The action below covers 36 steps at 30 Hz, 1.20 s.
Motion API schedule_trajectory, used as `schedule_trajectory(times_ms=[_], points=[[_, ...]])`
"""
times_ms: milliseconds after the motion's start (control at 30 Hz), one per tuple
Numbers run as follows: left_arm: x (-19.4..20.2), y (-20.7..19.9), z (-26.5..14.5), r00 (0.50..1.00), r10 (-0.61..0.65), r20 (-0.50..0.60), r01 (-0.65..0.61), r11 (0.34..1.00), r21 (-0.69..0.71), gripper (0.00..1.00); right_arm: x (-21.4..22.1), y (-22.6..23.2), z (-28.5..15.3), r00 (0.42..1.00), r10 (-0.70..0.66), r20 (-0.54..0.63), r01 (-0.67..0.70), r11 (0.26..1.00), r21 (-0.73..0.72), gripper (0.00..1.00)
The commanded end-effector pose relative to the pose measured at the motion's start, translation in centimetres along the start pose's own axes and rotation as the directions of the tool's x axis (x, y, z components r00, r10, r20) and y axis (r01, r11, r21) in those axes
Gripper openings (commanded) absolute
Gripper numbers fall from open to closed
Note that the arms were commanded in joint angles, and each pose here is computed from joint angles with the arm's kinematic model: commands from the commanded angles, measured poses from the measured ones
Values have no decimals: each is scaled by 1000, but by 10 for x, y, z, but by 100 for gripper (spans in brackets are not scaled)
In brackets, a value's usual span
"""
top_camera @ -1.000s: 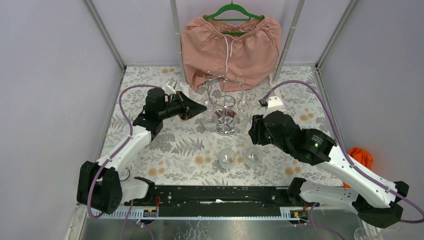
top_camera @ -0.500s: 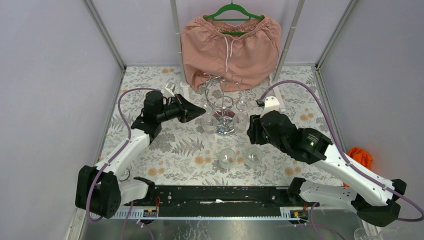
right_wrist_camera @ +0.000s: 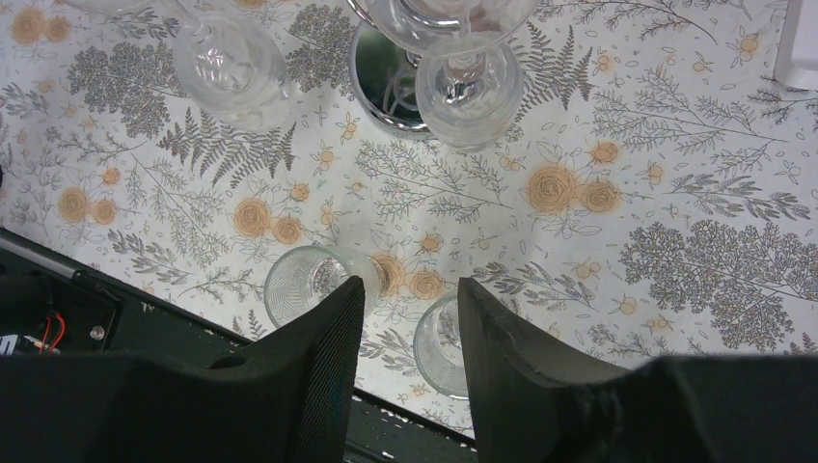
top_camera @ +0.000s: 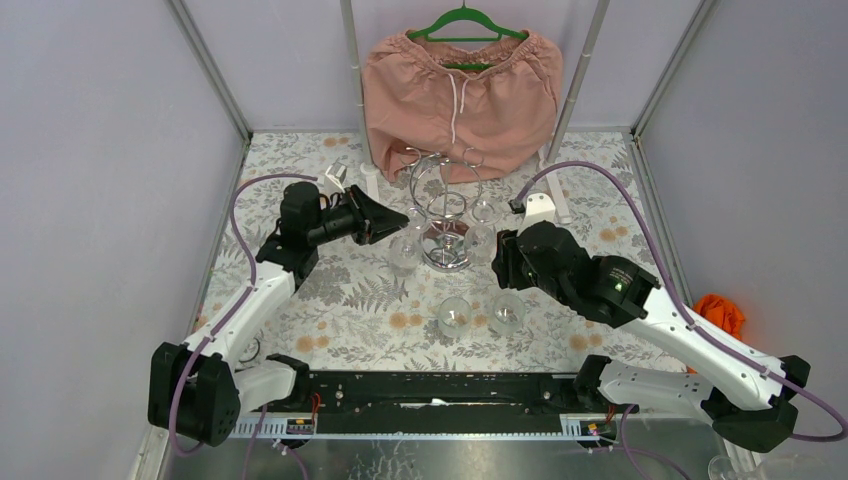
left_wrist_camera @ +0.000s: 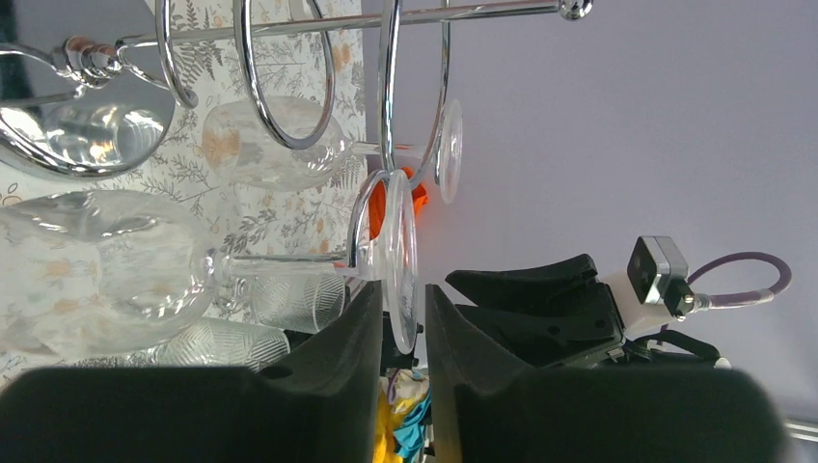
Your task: Take the wine glass off the wine glass rack
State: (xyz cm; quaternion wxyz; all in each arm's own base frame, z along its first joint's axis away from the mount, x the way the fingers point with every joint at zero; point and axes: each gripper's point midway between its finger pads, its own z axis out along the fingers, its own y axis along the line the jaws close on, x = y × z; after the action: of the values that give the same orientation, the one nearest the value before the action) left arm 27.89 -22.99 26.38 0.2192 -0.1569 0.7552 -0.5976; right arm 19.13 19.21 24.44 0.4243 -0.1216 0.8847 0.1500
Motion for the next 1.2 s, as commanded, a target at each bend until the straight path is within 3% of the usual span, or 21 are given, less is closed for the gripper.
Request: schedule_trajectory(times_ms=[0,133,400,667,933,1167], points=[[-2,-10,-1,999,53,1,-53,998,38,27,-8,-1,1,999,-2,43,1,1000,13,48],[-4,-4,1,999,45,5,-45,999,30,22,-7,-1,2,999,-2,42,2,1000,15,48],[-3,-4,1,999,40,-2,-40,999,25,0,-6,-1,4,999,1,42,-1,1000,14,48],[6,-11,-1,998,-6,-68,8,1000,22,0,-7,1,4,999,1,46,-1,1000,6,48],[2,-37,-14,999,16,-31,-14,999,47,0,-2,4,8,999,0,33,0,1000,-7,48],[4,-35,-19,1000,8,-25,-8,1000,22,0,-3,4,8,999,-1,37,2,1000,-9,48]])
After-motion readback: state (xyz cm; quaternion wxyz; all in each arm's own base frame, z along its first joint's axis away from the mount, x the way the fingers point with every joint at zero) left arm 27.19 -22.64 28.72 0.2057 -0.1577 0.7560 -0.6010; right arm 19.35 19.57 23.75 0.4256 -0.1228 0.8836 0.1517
